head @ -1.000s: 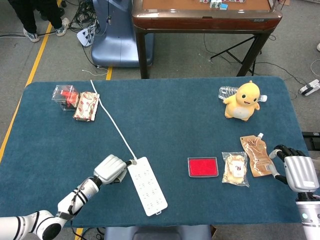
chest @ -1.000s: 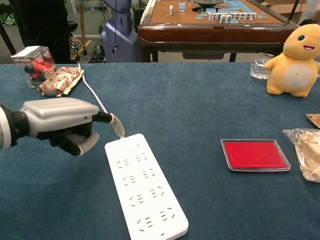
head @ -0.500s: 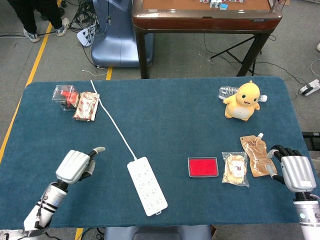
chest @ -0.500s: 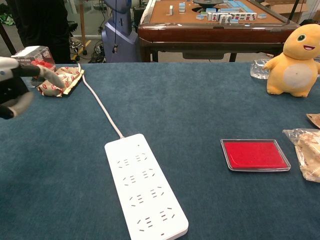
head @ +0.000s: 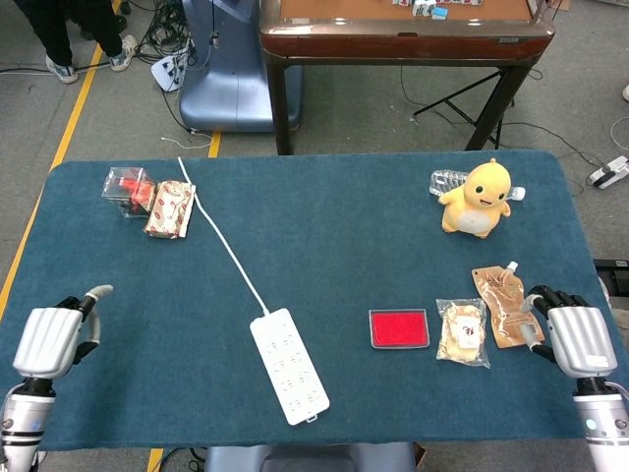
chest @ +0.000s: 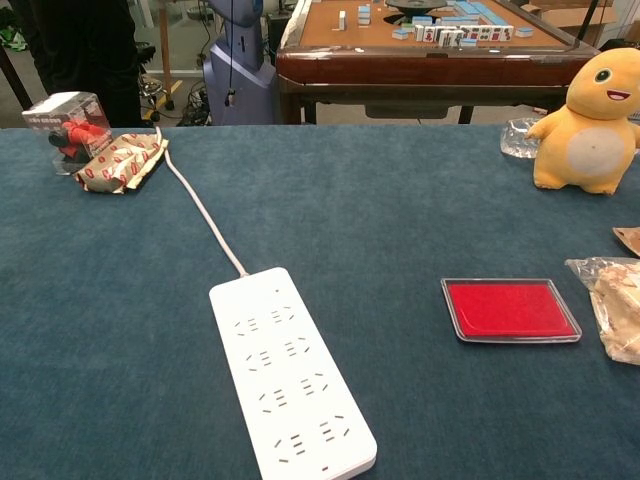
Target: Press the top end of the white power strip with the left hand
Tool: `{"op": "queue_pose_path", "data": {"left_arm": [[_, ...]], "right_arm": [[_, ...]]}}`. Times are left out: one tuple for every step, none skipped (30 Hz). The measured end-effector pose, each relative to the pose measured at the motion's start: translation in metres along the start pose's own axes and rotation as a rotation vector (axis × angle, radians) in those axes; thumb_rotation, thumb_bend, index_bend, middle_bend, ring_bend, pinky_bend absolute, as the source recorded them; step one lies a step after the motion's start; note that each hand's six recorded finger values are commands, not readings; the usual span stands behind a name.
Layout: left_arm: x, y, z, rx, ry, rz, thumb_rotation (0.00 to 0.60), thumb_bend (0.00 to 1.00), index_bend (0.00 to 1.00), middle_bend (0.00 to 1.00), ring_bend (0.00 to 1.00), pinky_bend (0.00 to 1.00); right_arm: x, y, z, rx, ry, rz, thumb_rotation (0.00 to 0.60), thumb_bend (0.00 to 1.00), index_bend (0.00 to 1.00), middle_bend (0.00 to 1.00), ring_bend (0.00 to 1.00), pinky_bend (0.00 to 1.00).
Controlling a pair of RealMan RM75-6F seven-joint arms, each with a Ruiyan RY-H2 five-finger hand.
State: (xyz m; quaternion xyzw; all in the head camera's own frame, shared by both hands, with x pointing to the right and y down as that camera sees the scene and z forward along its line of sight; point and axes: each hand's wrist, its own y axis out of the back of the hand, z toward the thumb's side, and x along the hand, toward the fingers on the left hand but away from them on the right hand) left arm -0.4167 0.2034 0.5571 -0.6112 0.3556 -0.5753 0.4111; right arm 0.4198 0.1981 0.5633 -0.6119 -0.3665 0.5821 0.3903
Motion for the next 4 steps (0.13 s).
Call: {"op": "queue_pose_path", "data": {"left_arm": [[-0.0032, 0.0013, -0.0042, 0.01, 0.013, 0.001, 0.6, 0.69, 0.32, 0.58, 0.5, 0.75], [-0.0062, 0.0024, -0.0078, 0.018, 0.024, 0.001, 0.6, 0.69, 0.32, 0.58, 0.5, 0.75], [-0.0098, 0.0036, -0.0118, 0.026, 0.036, 0.0, 0.6, 0.69, 0.32, 0.58, 0.5, 0.75], [-0.0124, 0.0042, -0.0142, 0.031, 0.044, -0.001, 0.6, 0.69, 0.32, 0.58, 0.5, 0.75]], "right_arm": [[0.0002, -0.0002, 0.0, 0.0, -0.001, 0.001, 0.6, 0.29, 0.46, 0.33, 0.36, 0.41], [0.0004, -0.0004, -0.0001, -0.001, -0.002, 0.002, 0.6, 0.29, 0.46, 0.34, 0.36, 0.41], [0.0005, -0.0008, -0.0004, -0.001, -0.003, 0.003, 0.6, 0.29, 0.46, 0.34, 0.36, 0.41], [0.0007, -0.0011, -0.0005, -0.001, -0.004, 0.005, 0.6, 0.29, 0.46, 0.34, 0.37, 0.41]]}}
